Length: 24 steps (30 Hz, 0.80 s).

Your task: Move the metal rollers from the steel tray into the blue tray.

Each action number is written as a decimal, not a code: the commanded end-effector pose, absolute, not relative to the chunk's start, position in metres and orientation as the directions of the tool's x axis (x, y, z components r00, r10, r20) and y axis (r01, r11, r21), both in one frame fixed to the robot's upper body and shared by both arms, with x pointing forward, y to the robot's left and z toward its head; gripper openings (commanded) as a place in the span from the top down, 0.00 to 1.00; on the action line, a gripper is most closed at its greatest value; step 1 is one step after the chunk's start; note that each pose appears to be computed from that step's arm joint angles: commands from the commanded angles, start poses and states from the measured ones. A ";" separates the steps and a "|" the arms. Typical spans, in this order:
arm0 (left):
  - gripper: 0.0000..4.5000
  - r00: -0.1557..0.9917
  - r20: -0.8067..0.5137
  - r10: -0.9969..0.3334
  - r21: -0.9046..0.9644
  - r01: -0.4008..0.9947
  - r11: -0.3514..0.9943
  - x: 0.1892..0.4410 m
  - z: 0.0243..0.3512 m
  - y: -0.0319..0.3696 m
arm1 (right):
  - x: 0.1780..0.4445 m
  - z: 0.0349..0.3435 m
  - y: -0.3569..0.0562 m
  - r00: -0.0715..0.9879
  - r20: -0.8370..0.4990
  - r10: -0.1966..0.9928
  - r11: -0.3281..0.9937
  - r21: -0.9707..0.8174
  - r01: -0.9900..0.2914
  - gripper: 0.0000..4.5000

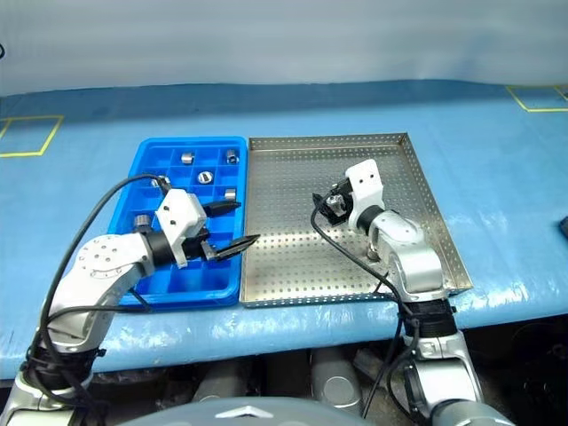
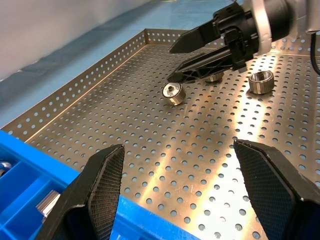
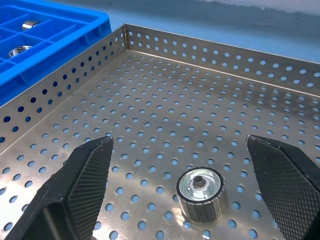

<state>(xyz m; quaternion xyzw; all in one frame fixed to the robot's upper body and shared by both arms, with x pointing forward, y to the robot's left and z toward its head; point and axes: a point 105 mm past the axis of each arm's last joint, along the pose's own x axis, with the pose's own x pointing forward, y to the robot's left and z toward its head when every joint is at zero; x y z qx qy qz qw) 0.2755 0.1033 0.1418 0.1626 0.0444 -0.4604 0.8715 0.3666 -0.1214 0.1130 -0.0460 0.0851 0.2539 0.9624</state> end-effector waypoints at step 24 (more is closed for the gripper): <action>0.15 0.577 -0.212 -0.789 0.274 0.810 0.519 0.267 0.143 0.101 | 0.396 0.080 -0.132 0.897 -0.284 0.339 0.928 -0.055 -0.368 0.22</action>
